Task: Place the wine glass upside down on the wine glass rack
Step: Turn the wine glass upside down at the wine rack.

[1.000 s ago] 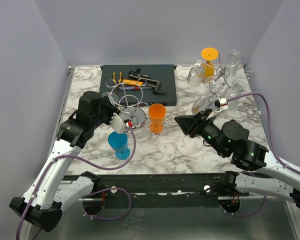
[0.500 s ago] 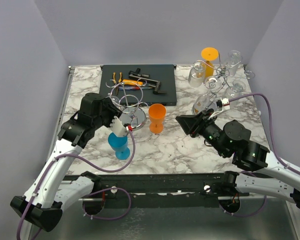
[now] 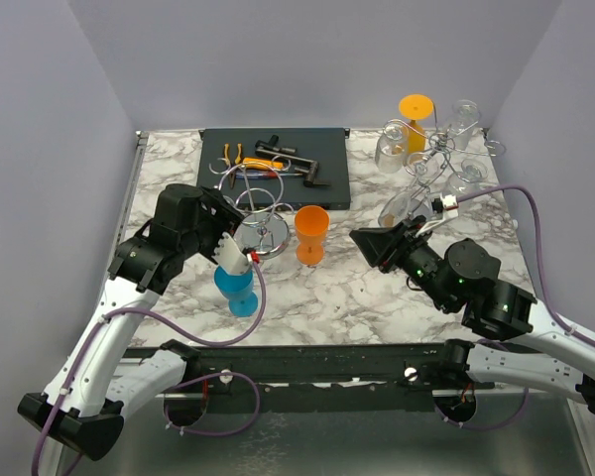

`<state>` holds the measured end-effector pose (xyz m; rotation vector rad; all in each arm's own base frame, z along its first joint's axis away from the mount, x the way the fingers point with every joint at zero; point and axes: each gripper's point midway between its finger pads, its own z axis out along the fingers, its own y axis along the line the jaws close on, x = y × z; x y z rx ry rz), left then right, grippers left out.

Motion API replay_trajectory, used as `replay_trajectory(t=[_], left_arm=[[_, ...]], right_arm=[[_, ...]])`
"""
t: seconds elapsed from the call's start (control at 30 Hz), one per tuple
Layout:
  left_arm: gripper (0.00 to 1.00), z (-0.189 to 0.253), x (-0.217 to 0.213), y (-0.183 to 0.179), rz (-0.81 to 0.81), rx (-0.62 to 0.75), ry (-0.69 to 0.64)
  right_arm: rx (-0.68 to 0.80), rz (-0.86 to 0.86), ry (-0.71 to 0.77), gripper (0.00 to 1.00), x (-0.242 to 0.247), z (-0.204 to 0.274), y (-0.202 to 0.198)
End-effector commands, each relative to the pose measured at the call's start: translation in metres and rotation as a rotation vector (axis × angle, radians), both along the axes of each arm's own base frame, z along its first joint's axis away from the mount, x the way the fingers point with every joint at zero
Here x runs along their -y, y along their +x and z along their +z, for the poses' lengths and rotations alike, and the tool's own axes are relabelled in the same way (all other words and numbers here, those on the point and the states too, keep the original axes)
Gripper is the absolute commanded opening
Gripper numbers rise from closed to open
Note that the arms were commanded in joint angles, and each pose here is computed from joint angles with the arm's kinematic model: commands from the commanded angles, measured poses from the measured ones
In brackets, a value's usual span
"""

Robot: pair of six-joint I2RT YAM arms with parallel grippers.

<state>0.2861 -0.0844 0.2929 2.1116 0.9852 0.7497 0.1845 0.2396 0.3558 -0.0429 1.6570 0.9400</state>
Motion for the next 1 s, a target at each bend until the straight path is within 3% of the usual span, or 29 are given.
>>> replay_trajectory(t=[0.0,0.27,0.33,0.43,0.67,0.83,0.97], left_arm=[[0.75,0.004,-0.001,-0.009,-0.013,-0.016,-0.006],[0.75,0.010,0.002,-0.011,0.000,-0.021,-0.065],[0.93,0.017,0.004,-0.012,0.009,-0.020,-0.106],[0.99,0.035,0.011,-0.016,0.015,-0.019,-0.213],[0.99,0.073,0.023,-0.045,0.066,-0.081,-0.551],[0.99,0.106,0.036,-0.065,0.170,-0.220,-0.923],[0.99,0.119,0.044,-0.075,0.237,-0.328,-1.138]], right_arm=[[0.002,-0.019,0.006,0.32,0.004,0.003,0.001],[0.011,-0.014,-0.001,0.32,0.004,0.007,0.001],[0.014,-0.014,-0.007,0.32,0.003,0.009,0.001],[0.011,-0.008,-0.033,0.37,-0.002,0.008,0.003],[-0.043,-0.014,-0.170,0.55,-0.022,-0.009,0.014],[-0.109,-0.024,-0.328,0.59,-0.044,-0.033,0.028],[-0.132,-0.016,-0.416,0.61,-0.063,-0.049,0.038]])
